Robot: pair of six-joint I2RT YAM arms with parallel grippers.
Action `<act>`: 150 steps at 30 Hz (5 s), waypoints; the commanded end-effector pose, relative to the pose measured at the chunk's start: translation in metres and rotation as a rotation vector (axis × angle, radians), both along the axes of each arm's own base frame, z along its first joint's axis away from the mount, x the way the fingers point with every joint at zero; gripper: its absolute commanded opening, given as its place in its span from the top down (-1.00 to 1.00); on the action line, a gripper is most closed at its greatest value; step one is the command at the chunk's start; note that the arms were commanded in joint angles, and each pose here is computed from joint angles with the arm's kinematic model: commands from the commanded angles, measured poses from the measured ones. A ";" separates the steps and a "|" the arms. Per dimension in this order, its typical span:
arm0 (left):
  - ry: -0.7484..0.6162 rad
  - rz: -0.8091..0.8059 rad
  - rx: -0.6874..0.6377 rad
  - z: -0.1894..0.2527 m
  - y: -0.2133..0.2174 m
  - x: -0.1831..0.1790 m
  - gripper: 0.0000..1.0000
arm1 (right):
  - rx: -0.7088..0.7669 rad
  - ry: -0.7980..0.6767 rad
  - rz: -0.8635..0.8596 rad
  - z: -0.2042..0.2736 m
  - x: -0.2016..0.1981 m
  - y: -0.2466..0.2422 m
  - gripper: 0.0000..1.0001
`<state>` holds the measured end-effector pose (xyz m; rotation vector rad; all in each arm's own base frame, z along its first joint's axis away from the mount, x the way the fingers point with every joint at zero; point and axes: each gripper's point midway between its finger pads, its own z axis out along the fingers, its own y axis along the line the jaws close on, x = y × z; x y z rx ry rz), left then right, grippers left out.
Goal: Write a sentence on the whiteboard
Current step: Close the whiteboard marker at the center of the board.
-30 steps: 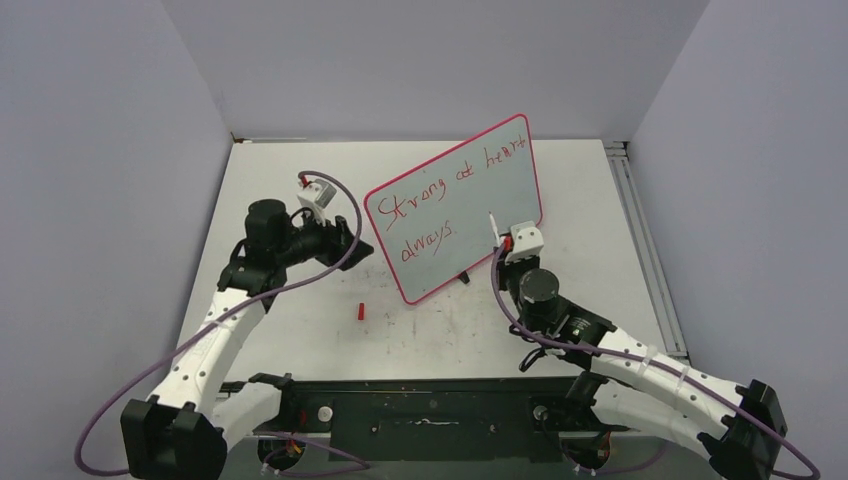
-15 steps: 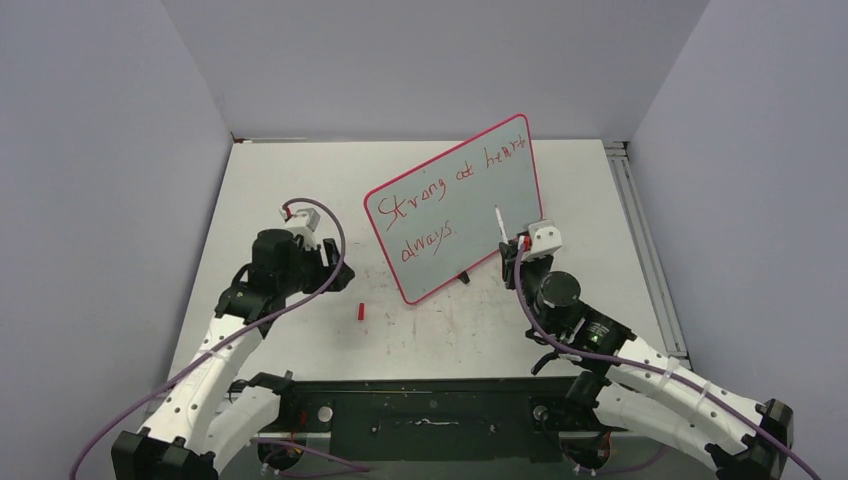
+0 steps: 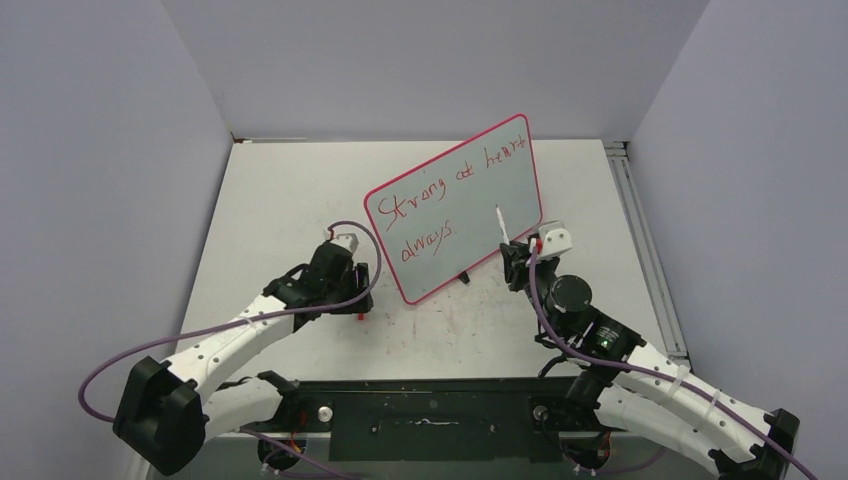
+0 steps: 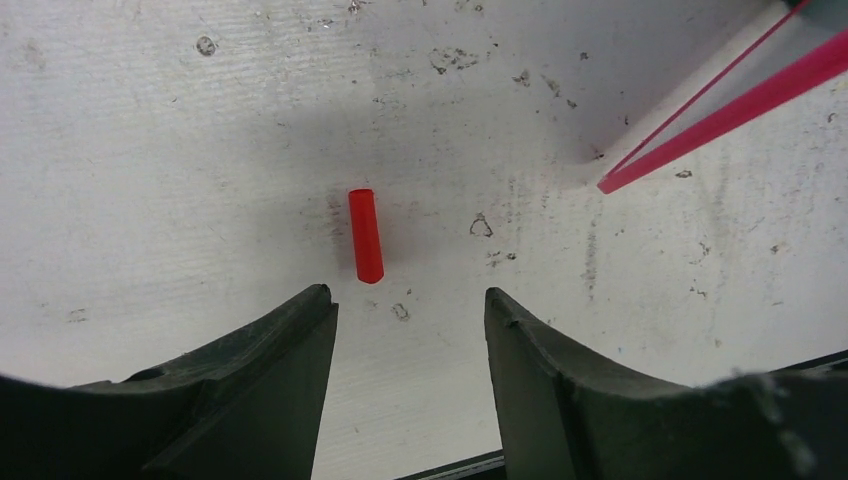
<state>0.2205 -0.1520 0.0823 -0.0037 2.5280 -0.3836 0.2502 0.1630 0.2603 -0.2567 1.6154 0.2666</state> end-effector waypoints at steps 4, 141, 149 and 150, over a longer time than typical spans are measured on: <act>0.010 0.045 0.051 -0.015 -0.005 0.014 -0.01 | 0.063 -0.031 0.007 0.021 -0.002 0.001 0.89; -0.562 -1.398 -0.366 0.113 -0.123 -0.192 1.00 | -0.033 1.183 1.141 -0.015 -0.226 0.084 0.89; -0.564 -1.401 -0.377 0.115 -0.123 -0.194 1.00 | -0.034 1.190 1.144 -0.016 -0.226 0.085 0.89; -0.564 -1.402 -0.378 0.115 -0.123 -0.194 1.00 | -0.035 1.189 1.144 -0.016 -0.226 0.084 0.89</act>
